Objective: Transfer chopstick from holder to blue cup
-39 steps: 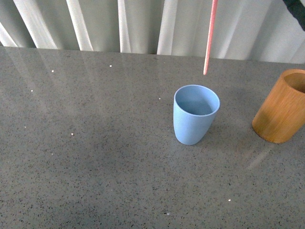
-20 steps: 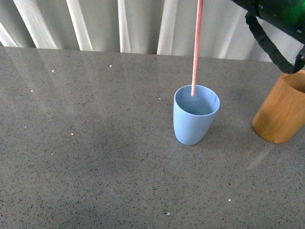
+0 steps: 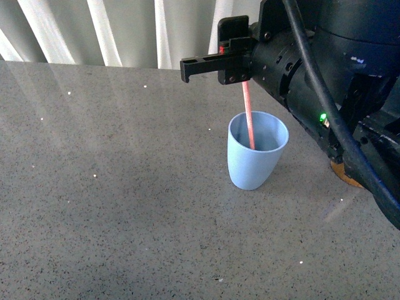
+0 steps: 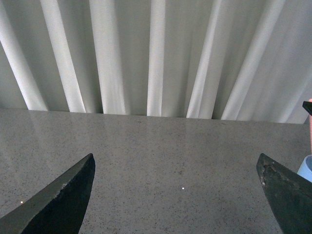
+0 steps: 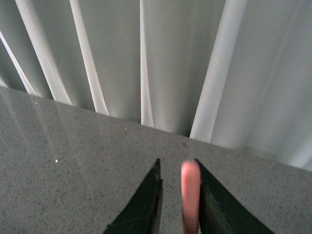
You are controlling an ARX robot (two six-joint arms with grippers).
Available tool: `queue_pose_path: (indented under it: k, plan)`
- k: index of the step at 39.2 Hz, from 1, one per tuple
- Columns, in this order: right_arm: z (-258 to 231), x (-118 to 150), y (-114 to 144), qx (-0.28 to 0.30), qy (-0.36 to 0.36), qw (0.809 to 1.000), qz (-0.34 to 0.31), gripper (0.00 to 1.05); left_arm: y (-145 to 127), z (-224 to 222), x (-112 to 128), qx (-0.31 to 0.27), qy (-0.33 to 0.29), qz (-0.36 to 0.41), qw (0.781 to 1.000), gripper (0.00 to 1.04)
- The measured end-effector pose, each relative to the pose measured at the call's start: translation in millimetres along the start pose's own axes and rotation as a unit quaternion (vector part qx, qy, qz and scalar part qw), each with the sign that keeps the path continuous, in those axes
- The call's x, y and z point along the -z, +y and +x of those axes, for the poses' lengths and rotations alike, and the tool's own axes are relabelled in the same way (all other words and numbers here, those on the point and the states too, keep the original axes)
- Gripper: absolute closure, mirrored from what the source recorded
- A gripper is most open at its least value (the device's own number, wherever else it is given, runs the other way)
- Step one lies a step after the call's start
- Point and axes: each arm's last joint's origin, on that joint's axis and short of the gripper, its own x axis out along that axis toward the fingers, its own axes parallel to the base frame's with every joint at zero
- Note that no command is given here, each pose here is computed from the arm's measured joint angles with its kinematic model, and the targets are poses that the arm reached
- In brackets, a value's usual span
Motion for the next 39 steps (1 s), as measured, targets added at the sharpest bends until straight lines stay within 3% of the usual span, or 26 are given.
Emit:
queue_pose_path:
  k: [8, 15, 24, 30, 34, 39]
  plan:
    - [-4.1, -12.4, -0.1, 0.0, -0.015, 1.0, 0.006, 0.44, 0.0, 0.0, 0.0, 0.0, 0.0, 0.0, 1.0, 0.07]
    - [-25.9, -52.0, -16.4, 0.035, -0.048, 0.998, 0.008, 0.08, 0.0, 0.0, 0.0, 0.0, 0.0, 0.0, 1.0, 0.07]
    - [-84.2, -85.6, -63.8, 0.191, -0.037, 0.981, 0.008, 0.1, 0.0, 0.0, 0.0, 0.0, 0.0, 0.0, 1.0, 0.07]
    - [-146.4, -83.0, -95.5, 0.32, 0.003, 0.947, -0.001, 0.1, 0.0, 0.0, 0.0, 0.0, 0.0, 0.0, 1.0, 0.07]
    - [-181.4, -71.2, -100.9, 0.357, 0.033, 0.933, -0.005, 0.1, 0.0, 0.0, 0.0, 0.0, 0.0, 0.0, 1.0, 0.07]
    - [-198.9, -65.6, -99.5, 0.364, 0.035, 0.931, -0.005, 0.1, 0.0, 0.0, 0.0, 0.0, 0.0, 0.0, 1.0, 0.07]
